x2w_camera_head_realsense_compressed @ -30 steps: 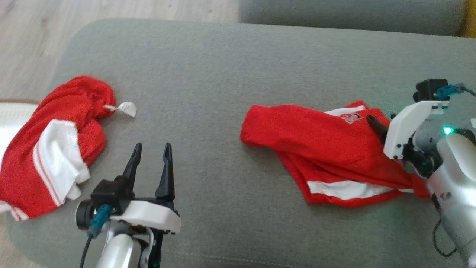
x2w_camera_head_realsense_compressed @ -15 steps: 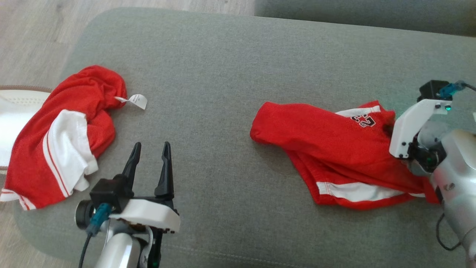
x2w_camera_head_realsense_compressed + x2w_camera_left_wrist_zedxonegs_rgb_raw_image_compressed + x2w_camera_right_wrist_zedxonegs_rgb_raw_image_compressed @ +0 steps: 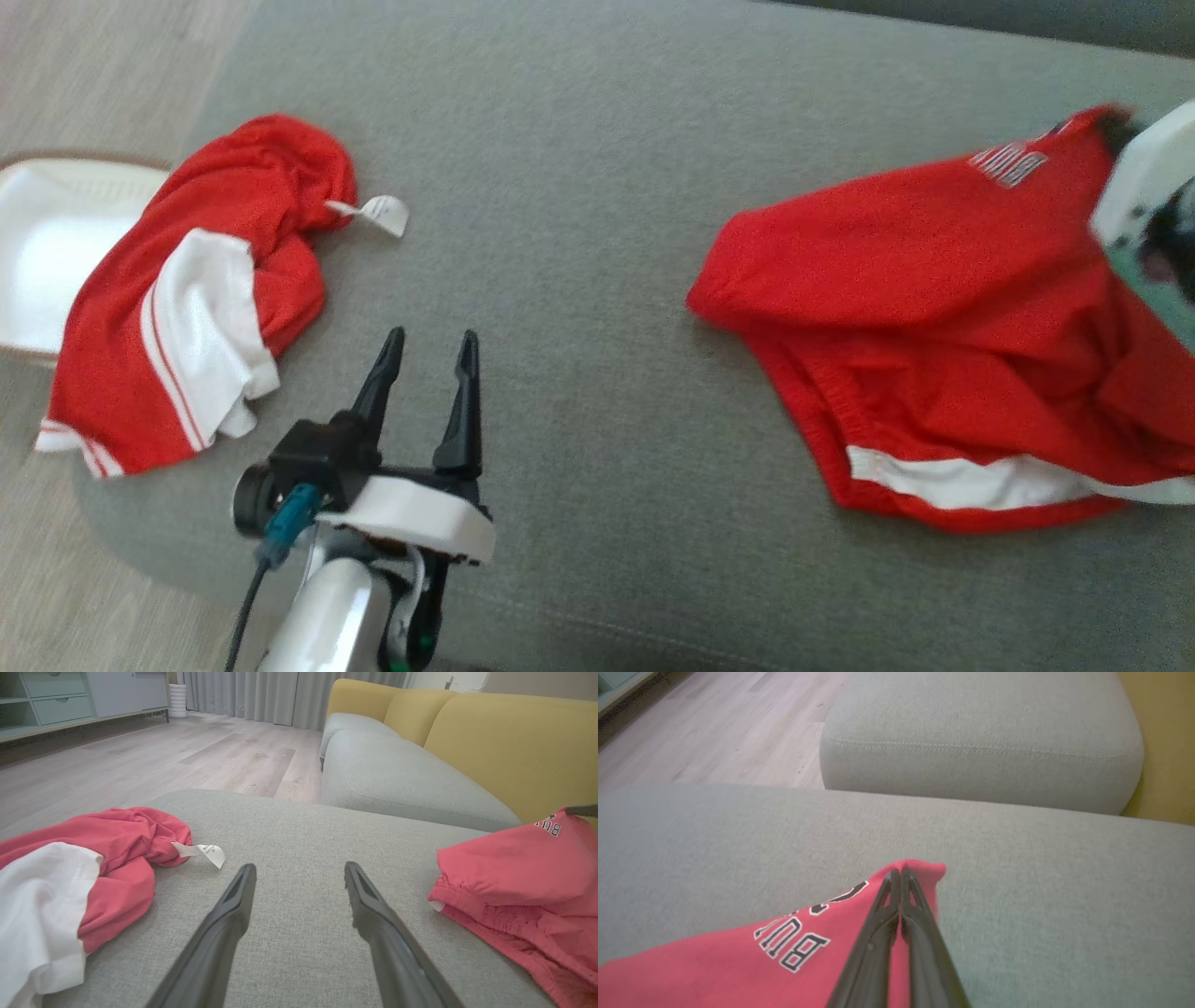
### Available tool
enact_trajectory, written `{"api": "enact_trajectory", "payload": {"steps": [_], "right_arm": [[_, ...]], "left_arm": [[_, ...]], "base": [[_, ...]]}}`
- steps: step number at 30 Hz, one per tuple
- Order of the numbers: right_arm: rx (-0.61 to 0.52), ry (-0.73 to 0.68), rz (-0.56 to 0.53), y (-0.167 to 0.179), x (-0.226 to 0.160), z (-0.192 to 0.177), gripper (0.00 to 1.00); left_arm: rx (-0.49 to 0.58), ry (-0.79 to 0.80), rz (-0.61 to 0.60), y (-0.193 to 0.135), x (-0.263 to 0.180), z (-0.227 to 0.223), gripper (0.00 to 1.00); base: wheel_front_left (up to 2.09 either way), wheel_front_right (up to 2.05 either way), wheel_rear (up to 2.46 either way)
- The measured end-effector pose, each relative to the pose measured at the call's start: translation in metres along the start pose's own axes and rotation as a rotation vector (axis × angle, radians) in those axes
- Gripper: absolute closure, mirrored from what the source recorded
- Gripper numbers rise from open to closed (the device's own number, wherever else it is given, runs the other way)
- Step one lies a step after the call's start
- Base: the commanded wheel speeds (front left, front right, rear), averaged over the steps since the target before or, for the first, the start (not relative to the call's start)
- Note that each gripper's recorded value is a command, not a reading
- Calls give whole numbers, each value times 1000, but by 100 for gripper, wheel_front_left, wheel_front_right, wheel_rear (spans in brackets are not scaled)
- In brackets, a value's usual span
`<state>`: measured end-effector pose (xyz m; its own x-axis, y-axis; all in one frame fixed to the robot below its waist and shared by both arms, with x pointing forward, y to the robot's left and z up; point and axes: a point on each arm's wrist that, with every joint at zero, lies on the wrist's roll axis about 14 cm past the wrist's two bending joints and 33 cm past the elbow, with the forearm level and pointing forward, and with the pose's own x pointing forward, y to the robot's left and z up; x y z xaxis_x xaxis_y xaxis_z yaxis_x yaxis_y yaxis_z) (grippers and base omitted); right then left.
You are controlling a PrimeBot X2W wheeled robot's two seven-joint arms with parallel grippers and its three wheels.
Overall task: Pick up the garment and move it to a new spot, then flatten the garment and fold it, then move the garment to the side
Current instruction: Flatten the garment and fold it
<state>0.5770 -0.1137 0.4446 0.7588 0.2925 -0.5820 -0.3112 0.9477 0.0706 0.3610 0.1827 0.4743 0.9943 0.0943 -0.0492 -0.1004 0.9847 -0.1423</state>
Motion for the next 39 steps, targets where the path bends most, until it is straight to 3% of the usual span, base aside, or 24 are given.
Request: {"api": "enact_trajectory", "payload": {"steps": [11,12,13,15,20,28,33,39], "right_arm": [[5,-157,-80,-30,44,43,100],[0,-155,-86,-32,46,42,71],[0,-150,-91,-33,48,40,5],[9,-153,-95,-35,48,38,0],[1,-219,-108,-37,34,46,0],[-83,-471,-33,3,-23,99,0],[-57,-565,-13,6,-67,99,0],[-24,-654,-53,-18,-121,80,0]], "left_arm": [[25,39,43,7,6,-10,0],[27,40,45,8,7,-10,0],[29,43,45,8,8,-11,0],[31,41,43,7,10,-11,0],[26,27,18,-1,14,-7,0],[3,-33,-29,-12,17,11,0],[-8,-61,-84,-27,16,19,0],[-6,-92,-140,-45,18,28,0]], "base": [[0,0,0],[0,0,0],[0,0,0],[0,0,0],[0,0,0],[0,0,0],[0,0,0],[0,0,0]]}}
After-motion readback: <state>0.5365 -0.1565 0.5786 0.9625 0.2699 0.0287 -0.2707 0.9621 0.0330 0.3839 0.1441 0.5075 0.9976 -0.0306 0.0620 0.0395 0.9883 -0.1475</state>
